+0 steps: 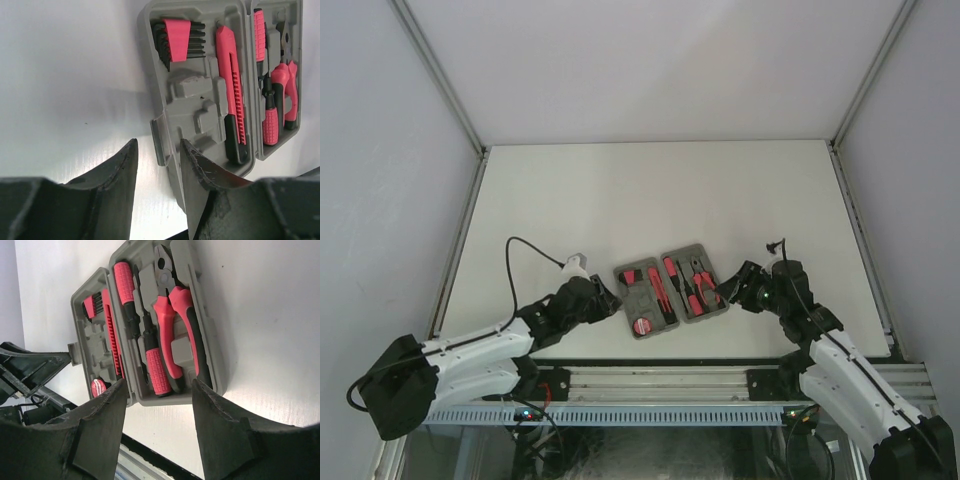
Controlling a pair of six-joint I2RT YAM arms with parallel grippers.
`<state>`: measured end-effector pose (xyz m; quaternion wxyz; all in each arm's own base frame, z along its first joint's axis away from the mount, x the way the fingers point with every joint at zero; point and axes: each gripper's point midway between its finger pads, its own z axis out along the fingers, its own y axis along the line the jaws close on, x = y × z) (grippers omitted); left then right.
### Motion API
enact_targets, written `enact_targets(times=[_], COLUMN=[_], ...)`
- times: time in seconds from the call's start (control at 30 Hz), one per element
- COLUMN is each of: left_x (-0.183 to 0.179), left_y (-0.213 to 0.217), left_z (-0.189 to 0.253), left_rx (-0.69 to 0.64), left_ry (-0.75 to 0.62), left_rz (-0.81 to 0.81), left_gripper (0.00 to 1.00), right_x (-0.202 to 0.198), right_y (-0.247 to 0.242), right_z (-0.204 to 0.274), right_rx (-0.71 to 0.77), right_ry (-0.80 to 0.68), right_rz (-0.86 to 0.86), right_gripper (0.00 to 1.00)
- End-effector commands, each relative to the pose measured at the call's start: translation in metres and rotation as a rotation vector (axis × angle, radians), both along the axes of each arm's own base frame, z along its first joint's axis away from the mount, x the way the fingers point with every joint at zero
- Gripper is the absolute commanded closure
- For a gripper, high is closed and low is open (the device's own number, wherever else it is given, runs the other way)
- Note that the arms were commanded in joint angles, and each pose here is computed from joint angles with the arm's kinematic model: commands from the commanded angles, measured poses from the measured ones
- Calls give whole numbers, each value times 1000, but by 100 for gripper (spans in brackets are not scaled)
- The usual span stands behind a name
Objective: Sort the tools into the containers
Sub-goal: Place the engineering item in the storage box.
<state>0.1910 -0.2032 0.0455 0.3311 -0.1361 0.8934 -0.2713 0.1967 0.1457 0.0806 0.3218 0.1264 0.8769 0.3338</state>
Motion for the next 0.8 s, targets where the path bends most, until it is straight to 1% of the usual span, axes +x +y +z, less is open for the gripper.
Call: enact_targets(times=[0.0,0.13,0.43,0.63,0.7,0.77], left_x=[7,7,6,7,8,7], left_y=[-10,-11,-9,-11,-13,-13], left_z=[6,3,-8,-7,-5,-5], left_rx=[-87,-108,-147,-202,-220,-231], left_ry=[-33,-28,-23,-43,-51,-57], left_rz=[27,39,71,83,79,79], left_gripper=[58,63,66,70,72,78], right_x=[5,3,1,0,0,1], right_y=[5,3,4,4,3,3], right_z=[12,13,13,13,13,13], right_rx=[18,14,23,26,24,23], right_ry=[-65,-65,-58,-57,-57,-56], right_rz=[36,28,34,35,34,29], right_gripper=[46,46,46,46,46,46])
